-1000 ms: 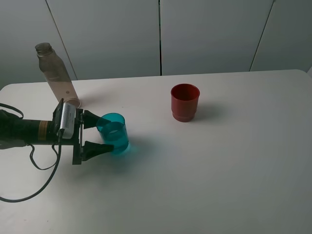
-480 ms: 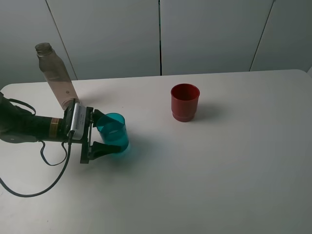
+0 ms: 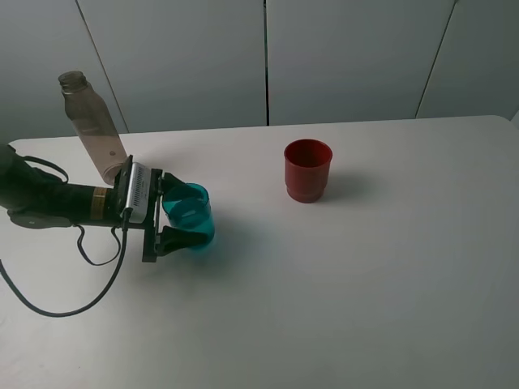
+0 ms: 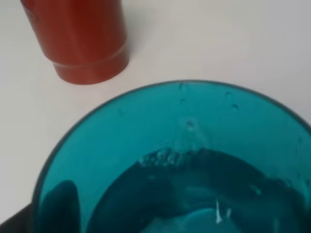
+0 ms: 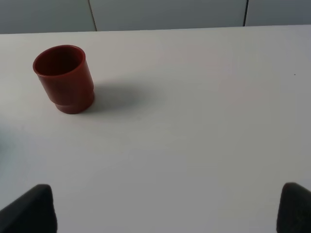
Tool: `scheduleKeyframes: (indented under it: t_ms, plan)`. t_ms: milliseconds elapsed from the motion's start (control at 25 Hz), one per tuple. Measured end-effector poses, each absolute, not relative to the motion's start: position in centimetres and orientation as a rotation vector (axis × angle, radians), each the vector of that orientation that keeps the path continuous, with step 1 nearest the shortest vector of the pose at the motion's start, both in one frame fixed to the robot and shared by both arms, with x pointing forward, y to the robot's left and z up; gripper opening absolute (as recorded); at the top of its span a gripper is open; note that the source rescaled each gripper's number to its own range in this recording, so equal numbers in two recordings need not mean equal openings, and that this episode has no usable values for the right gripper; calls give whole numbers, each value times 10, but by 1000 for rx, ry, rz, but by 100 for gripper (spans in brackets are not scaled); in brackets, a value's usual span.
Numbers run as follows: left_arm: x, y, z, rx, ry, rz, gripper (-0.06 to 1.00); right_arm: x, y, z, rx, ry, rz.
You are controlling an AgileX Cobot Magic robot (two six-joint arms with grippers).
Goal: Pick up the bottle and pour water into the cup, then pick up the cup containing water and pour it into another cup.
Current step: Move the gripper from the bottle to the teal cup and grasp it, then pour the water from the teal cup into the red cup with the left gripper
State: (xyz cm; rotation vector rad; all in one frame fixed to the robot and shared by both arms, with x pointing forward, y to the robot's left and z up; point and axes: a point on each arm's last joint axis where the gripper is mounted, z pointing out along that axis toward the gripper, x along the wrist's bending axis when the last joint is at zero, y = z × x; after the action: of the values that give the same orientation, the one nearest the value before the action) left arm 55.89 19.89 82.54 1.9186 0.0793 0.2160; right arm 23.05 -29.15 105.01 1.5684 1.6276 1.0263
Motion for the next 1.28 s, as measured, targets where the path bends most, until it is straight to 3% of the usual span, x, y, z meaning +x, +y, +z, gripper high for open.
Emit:
scheduleKeyframes:
  t_ms: [200, 240, 280, 320, 360, 1280]
  plan:
    - [561, 192, 827, 1912, 87, 211, 99, 230, -291, 1050, 1567, 1629, 1025]
    - [561, 192, 826, 1911, 90, 210, 94, 230, -291, 1050, 1567, 1629, 1025]
    - [561, 191, 826, 1910, 92, 212, 78, 230, -291, 1050, 1567, 1629, 1025]
    - [561, 190, 826, 1910, 96, 212, 43, 230, -291, 1050, 1567, 1629, 1025]
    - [562, 190, 826, 1908, 105, 213, 17, 230, -291, 1050, 1567, 1629, 1025]
    - [567, 190, 828, 1884, 166, 246, 14, 230, -291, 1050, 1567, 1629, 1025]
